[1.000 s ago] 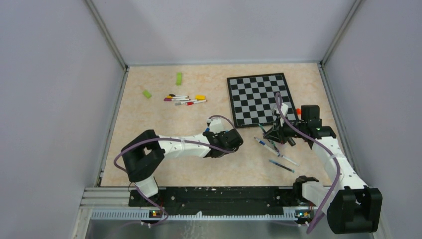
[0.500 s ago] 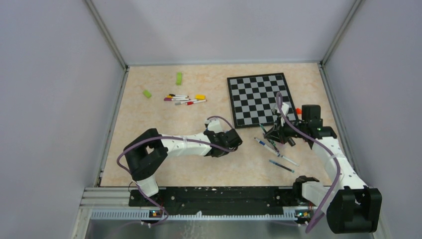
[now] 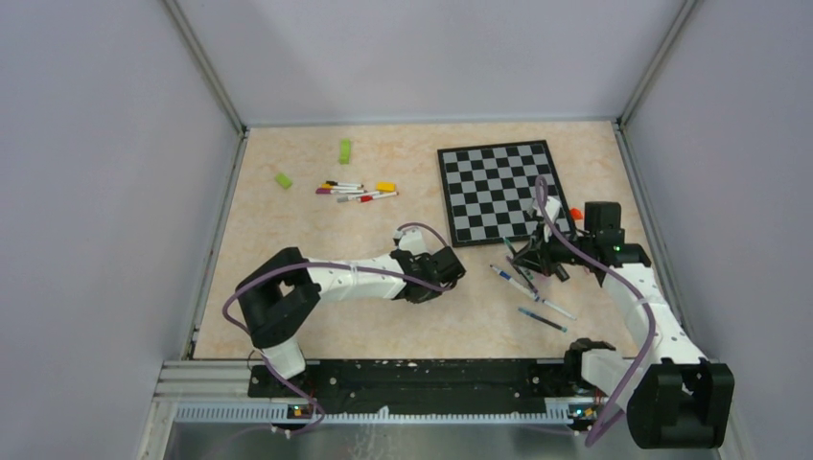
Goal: Open the pen caps
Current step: Place the pen cap at the center of the board, then place the pen at the center of the board.
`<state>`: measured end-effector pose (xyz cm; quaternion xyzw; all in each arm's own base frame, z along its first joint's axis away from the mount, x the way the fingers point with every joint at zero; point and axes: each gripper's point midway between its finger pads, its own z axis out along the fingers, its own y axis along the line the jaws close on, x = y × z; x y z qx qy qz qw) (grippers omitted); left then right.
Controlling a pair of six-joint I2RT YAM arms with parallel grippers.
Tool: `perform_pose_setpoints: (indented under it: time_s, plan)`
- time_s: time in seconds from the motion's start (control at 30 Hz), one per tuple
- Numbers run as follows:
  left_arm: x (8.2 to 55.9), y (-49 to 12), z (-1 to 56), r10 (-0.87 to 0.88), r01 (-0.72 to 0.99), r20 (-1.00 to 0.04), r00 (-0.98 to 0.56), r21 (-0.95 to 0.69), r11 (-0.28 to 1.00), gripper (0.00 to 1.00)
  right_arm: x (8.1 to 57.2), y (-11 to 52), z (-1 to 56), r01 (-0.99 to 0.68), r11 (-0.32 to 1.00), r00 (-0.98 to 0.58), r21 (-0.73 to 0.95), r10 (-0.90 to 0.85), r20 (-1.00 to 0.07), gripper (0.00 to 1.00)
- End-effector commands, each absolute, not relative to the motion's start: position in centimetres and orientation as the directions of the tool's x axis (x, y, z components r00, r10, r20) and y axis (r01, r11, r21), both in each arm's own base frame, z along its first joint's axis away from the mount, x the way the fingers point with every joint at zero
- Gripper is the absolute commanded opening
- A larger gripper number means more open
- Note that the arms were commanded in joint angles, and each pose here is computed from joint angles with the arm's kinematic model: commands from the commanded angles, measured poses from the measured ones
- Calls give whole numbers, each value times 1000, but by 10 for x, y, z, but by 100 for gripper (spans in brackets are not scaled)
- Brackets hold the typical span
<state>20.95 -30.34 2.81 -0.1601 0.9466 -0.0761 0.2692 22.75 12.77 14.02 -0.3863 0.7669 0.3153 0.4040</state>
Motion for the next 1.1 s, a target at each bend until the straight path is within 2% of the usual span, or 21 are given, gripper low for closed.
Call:
perform_pose_setpoints:
  time_s: [0.0, 0.13, 0.27, 0.43, 0.53, 0.6, 0.73, 1.07]
  plan:
    - [210, -310, 59, -354, -227, -482, -802, -303, 926, 32, 239, 119, 160, -848, 520, -311, 103, -331, -891, 0]
    - [205, -309, 73, -314, -158, -490, -813, -334, 929, 36, 240, 109, 158, -838, 541, -306, 66, -367, -878, 0]
    - [200, -312, 86, -217, -7, -526, -822, -371, 929, 44, 238, 92, 150, -825, 566, -320, 1, -465, -826, 0]
    - [186, -318, 94, -92, 241, -598, -796, -454, 858, 54, 215, 55, 115, -831, 556, -414, -27, -650, -638, 0]
    - [179, -317, 108, -98, 339, -651, -753, -511, 790, 66, 190, 35, 94, -843, 538, -461, 0, -722, -515, 0]
    - [177, -314, 118, -114, 396, -689, -716, -535, 747, 73, 179, 23, 85, -844, 536, -478, 14, -740, -474, 0]
    - [174, -302, 124, -156, 426, -720, -676, -555, 714, 80, 172, 0, 73, -833, 553, -503, -2, -761, -410, 0]
    - [170, -278, 117, -214, 402, -726, -654, -573, 715, 83, 152, -31, 44, -821, 569, -555, 49, -776, -299, 0]
